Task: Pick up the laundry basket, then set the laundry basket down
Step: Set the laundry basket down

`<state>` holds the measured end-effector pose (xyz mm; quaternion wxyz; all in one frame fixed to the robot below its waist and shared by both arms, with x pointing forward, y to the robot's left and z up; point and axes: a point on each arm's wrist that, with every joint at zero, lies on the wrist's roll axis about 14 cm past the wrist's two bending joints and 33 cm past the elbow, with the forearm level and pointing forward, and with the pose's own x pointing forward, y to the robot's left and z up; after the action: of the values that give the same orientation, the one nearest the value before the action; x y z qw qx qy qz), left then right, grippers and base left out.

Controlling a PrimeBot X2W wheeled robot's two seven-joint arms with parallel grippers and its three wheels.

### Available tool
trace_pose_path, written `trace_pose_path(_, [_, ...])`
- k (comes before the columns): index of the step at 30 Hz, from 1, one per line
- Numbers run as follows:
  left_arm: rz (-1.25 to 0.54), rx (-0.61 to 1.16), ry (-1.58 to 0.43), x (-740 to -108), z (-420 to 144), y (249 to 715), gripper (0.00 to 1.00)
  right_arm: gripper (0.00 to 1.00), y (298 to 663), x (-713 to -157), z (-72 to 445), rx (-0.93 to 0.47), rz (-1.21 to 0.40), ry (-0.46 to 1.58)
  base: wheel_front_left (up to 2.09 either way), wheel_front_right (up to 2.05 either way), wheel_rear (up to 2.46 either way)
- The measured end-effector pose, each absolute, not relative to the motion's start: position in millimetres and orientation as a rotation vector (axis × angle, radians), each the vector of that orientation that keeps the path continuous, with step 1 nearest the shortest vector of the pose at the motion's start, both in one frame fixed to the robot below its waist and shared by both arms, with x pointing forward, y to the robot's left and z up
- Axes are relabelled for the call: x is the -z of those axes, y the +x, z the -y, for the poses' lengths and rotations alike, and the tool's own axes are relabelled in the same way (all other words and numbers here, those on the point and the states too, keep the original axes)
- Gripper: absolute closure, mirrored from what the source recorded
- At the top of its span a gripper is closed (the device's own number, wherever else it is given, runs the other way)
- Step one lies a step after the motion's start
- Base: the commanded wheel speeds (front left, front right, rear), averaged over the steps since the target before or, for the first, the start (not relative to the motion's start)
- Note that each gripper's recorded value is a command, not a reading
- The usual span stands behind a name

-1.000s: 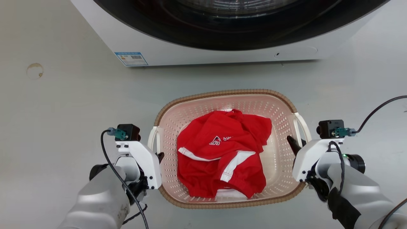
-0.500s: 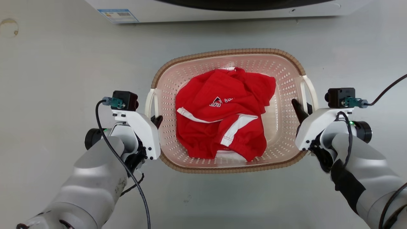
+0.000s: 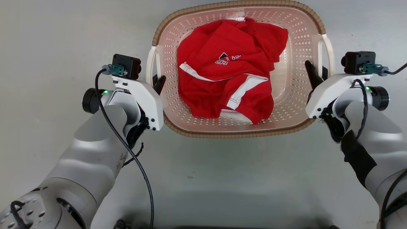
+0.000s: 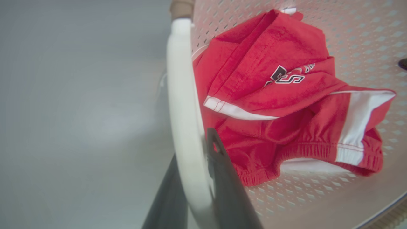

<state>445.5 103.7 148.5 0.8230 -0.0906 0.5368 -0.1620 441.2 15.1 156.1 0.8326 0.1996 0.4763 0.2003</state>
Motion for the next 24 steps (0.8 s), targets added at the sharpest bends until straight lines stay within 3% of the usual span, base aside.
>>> trace_pose_path(24, [-1.127, 0.365, -0.17, -135, -103, 445, 1.0, 1.0, 450, -132, -6, -0.38, -0.996, 0.4, 0.0, 0.0, 0.0])
